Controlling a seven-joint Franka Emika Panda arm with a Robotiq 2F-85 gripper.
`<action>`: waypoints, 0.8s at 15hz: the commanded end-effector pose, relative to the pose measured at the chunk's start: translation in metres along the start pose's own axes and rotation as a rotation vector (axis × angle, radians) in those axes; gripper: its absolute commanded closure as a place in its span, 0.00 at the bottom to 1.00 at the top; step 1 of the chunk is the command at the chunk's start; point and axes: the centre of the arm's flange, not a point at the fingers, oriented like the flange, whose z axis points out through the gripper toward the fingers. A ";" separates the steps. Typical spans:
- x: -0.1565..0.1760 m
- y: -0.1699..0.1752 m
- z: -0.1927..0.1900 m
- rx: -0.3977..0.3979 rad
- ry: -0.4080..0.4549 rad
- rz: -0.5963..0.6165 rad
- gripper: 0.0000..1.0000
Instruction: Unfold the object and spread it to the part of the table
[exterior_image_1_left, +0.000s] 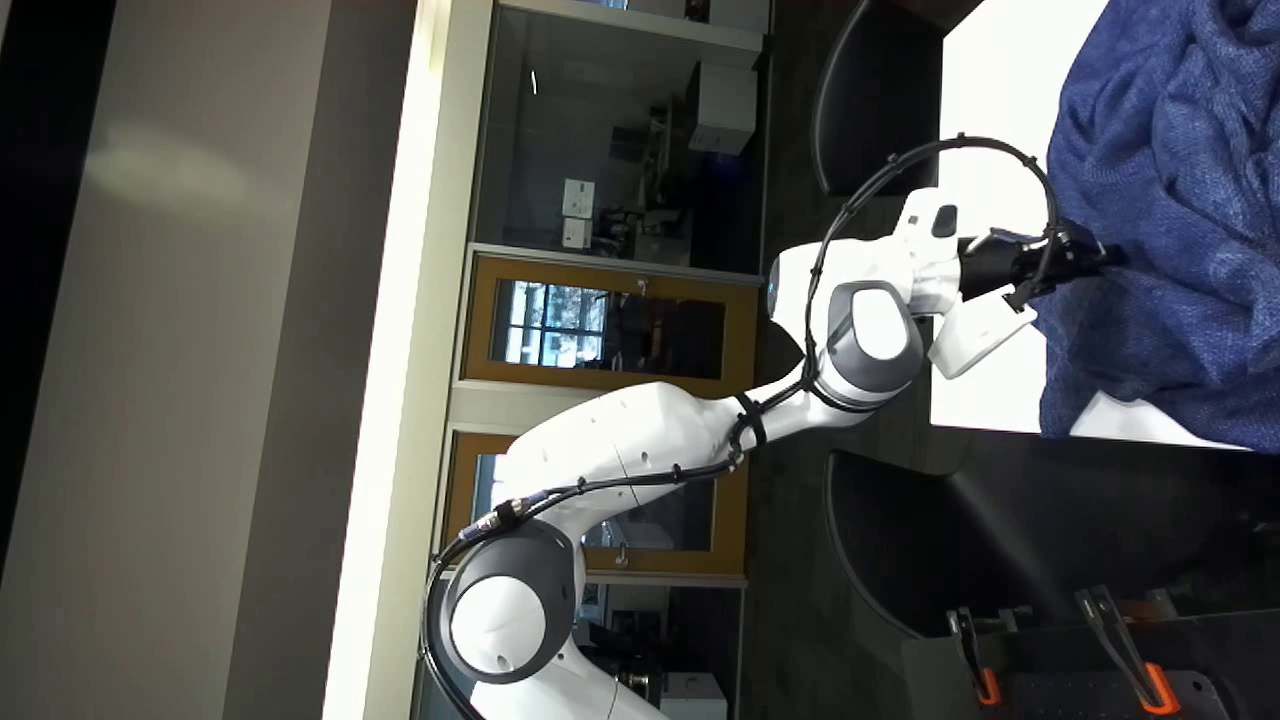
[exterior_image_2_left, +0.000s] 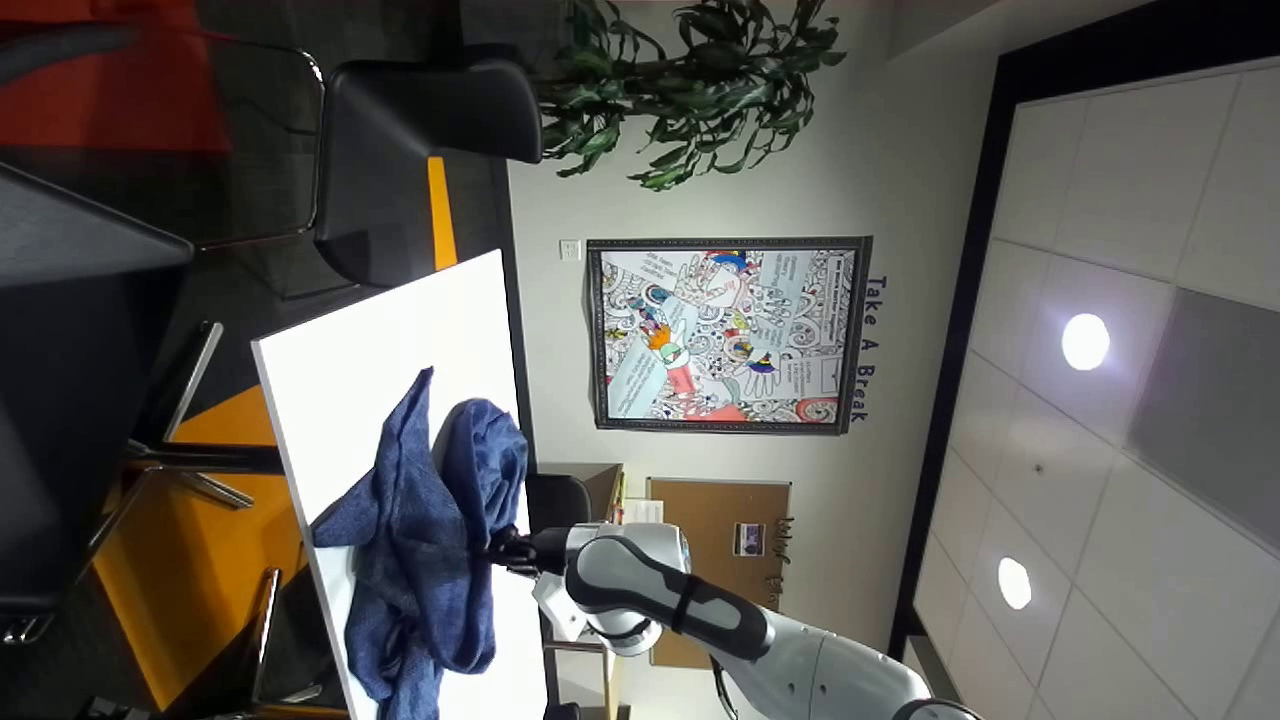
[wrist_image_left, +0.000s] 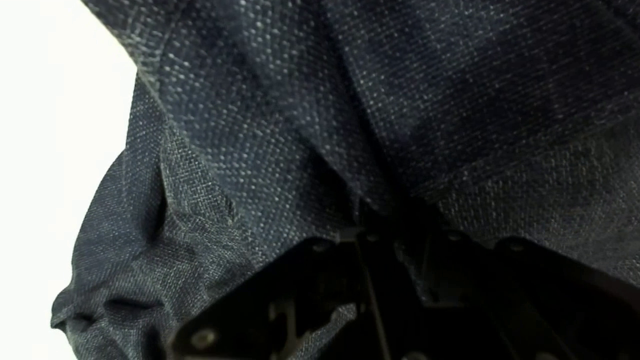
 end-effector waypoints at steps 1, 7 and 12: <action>0.004 0.001 -0.007 -0.005 0.025 0.025 1.00; 0.048 -0.007 -0.051 0.016 0.067 0.122 1.00; 0.124 -0.025 -0.109 0.094 0.140 0.186 1.00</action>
